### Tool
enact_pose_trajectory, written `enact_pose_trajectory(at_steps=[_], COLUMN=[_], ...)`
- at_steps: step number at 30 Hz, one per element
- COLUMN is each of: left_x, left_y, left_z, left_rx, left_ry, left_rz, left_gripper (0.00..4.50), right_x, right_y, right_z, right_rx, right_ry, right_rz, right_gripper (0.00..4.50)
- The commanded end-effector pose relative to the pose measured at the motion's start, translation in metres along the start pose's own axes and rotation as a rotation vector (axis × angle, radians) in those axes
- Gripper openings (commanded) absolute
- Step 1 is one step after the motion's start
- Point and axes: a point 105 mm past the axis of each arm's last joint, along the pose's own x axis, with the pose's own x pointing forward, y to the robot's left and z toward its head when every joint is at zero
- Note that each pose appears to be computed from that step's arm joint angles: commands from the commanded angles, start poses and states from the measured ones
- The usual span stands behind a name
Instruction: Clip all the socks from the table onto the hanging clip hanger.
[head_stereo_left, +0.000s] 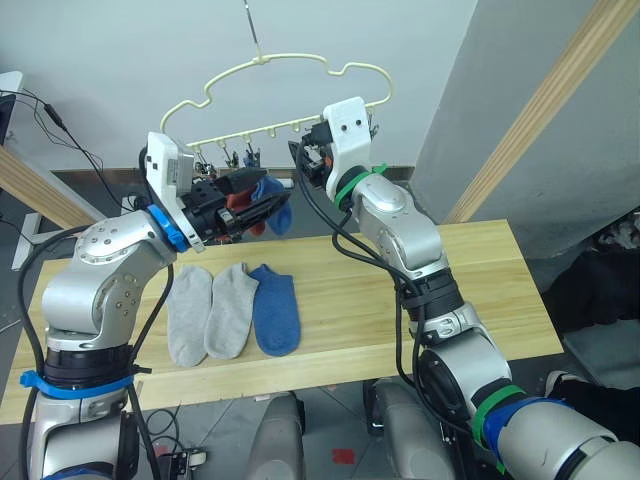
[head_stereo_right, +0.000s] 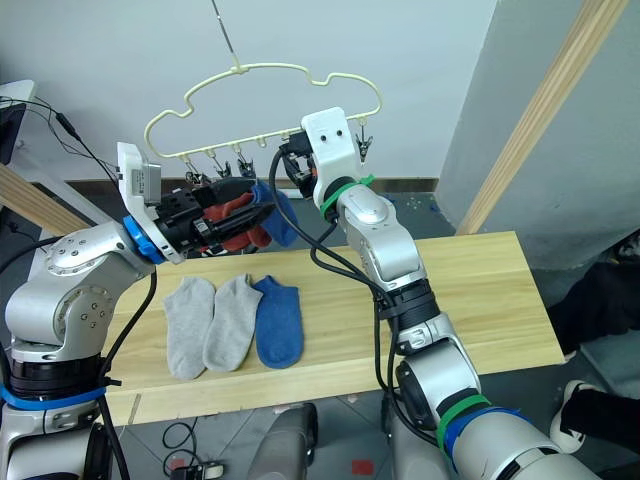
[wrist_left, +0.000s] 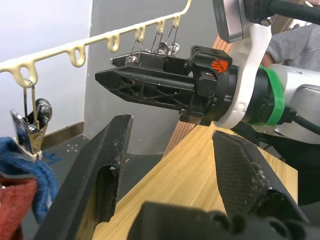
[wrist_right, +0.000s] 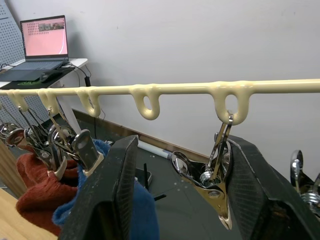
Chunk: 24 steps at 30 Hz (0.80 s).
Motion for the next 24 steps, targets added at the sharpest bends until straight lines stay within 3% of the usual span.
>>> enact_pose_trajectory(at_steps=[1,3,5,9,13,17,24], left_x=[-0.002,-0.002,-0.002,-0.004,-0.006,-0.014,-0.033], left_y=[-0.001,0.000,-0.001,-0.003,-0.009,-0.019,-0.022], left_z=[0.008,0.007,0.007,0.001,-0.010,-0.040,-0.130], left_rx=[0.025,0.024,0.024,0.034,0.052,0.092,0.045], left_ry=[-0.029,-0.029,-0.027,-0.012,0.017,0.110,0.323], left_rz=[-0.003,-0.002,-0.002,0.002,0.017,0.050,0.205], left_gripper=[2.89,2.89,2.89,2.89,2.89,2.89,4.46], right_x=[0.001,0.002,0.002,0.002,0.003,0.003,0.004], right_y=[0.009,0.009,0.008,0.007,0.006,0.005,0.003], right_z=[0.023,0.024,0.024,0.023,0.023,0.024,0.026], right_rx=[0.013,0.024,0.036,0.057,0.077,0.089,0.087], right_ry=[-0.075,-0.075,-0.075,-0.073,-0.072,-0.072,-0.072], right_rz=[0.026,0.025,0.023,0.020,0.017,0.015,0.019], right_gripper=[2.54,2.54,2.17,0.90,0.01,0.01,0.00])
